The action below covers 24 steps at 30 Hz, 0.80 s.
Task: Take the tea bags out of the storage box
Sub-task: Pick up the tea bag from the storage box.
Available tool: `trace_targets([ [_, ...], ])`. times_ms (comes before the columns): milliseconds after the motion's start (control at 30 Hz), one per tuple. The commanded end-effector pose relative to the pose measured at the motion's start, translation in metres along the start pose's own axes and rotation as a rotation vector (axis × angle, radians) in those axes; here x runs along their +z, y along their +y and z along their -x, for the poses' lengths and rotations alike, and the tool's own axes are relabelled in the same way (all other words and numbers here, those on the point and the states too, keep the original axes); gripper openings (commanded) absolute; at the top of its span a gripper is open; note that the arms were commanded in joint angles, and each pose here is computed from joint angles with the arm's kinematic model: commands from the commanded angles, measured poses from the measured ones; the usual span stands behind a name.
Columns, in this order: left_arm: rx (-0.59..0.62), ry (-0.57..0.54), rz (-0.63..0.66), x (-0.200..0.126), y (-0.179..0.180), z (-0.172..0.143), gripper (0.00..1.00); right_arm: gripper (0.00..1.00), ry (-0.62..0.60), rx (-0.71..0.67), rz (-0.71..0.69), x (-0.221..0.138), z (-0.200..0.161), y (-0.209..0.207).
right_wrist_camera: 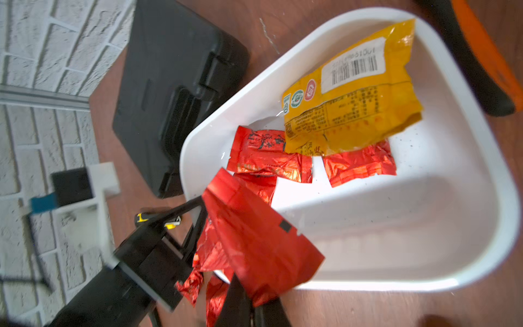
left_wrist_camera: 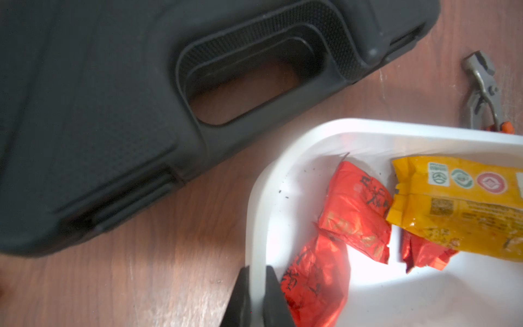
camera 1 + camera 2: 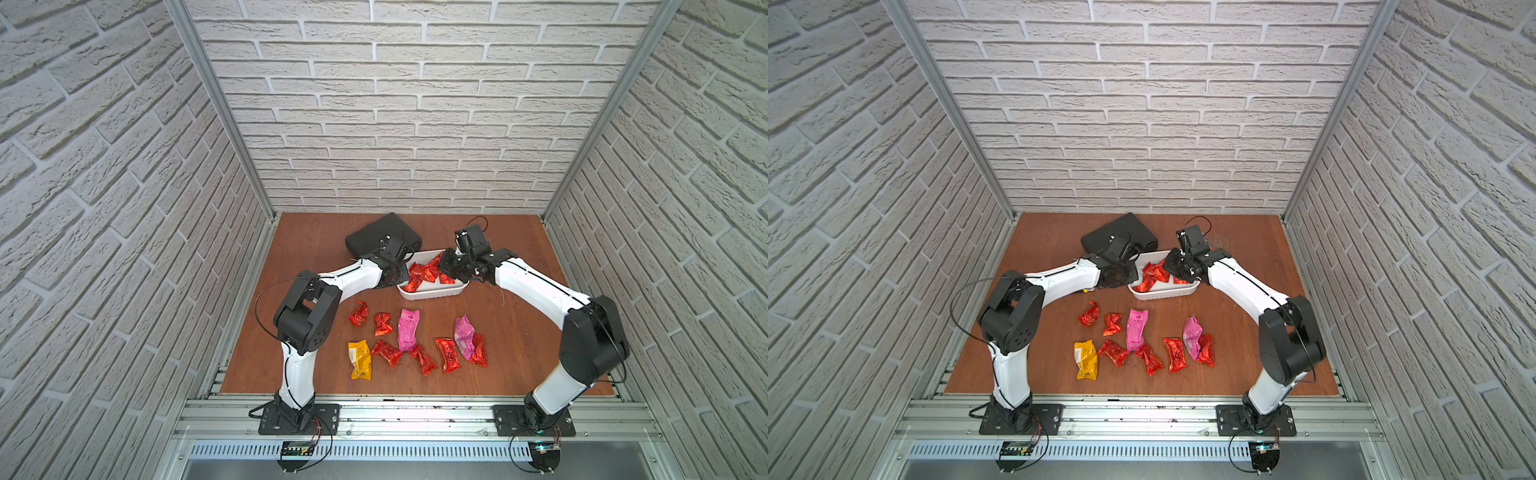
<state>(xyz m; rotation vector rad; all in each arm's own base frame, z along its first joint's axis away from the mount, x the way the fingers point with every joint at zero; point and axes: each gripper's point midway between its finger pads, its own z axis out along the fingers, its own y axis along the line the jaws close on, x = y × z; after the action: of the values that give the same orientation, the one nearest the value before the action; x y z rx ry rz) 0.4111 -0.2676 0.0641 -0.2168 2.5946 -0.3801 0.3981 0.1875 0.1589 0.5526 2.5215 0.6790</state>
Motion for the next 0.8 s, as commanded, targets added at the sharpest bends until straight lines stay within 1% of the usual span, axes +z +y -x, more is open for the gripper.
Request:
trace_targets([
  [0, 0.029, -0.025, 0.005, -0.01, 0.0, 0.007, 0.0, 0.02, 0.067, -0.176, -0.026, -0.026, -0.027, -0.015],
  [200, 0.055, -0.026, -0.005, -0.009, -0.003, 0.009, 0.0, 0.02, 0.176, -0.402, 0.015, -0.052, -0.073, -0.036],
  [367, 0.072, -0.023, -0.012, -0.009, -0.004, 0.009, 0.0, 0.02, 0.253, -0.488, 0.045, -0.06, -0.109, -0.05],
  [433, 0.079, -0.02, -0.015, -0.009, -0.005, 0.008, 0.0, 0.02, 0.275, -0.518, 0.055, -0.058, -0.121, -0.051],
  [567, 0.085, -0.015, -0.013, -0.007, -0.005, 0.007, 0.0, 0.02, 0.317, -0.571, 0.029, -0.046, -0.136, -0.055],
  [767, 0.088, -0.002, -0.011, -0.005, -0.003, 0.003, 0.0, 0.02, 0.348, -0.591, 0.02, -0.016, -0.153, -0.048],
])
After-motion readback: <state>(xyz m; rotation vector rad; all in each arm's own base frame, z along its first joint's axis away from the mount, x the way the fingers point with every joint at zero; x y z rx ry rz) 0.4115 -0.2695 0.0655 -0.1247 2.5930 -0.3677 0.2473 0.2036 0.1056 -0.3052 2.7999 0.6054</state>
